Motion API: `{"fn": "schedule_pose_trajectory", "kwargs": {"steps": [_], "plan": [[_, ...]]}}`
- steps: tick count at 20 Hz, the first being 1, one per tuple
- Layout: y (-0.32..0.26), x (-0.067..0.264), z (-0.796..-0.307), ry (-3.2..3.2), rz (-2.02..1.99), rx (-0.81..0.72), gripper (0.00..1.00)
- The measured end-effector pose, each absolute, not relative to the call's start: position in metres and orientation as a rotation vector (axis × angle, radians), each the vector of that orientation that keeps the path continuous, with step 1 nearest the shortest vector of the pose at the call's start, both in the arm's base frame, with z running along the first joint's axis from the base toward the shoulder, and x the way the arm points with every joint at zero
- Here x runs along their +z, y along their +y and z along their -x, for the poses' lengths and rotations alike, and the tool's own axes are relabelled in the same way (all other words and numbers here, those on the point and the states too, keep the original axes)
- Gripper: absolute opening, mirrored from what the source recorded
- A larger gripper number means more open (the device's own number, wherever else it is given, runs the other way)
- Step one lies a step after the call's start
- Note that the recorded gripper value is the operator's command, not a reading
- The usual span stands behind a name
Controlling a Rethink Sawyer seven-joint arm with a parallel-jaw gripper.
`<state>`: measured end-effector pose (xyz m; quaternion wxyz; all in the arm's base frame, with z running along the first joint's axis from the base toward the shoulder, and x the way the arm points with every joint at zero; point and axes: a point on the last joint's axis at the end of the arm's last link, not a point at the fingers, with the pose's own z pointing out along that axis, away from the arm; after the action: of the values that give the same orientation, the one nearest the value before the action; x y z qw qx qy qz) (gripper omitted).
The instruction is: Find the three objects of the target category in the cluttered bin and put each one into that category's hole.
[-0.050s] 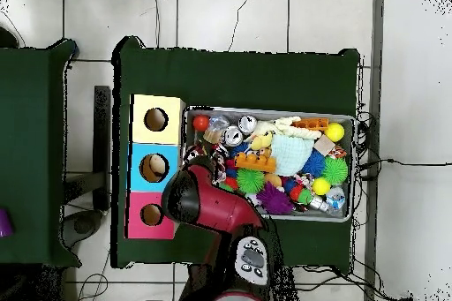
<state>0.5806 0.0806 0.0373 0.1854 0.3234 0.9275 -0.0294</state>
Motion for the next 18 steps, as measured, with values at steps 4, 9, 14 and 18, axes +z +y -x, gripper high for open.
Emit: {"fn": "schedule_pose_trajectory", "kwargs": {"steps": [4, 9, 14, 18], "plan": [[0.078, 0.050, -0.577, 2.609, -0.912, -0.093, 1.00], [0.070, 0.062, -0.567, 2.605, -0.914, -0.113, 1.00], [0.066, 0.059, -0.563, 2.613, -0.907, -0.126, 1.00], [0.066, 0.048, -0.557, 2.635, -0.902, -0.138, 1.00]]}}
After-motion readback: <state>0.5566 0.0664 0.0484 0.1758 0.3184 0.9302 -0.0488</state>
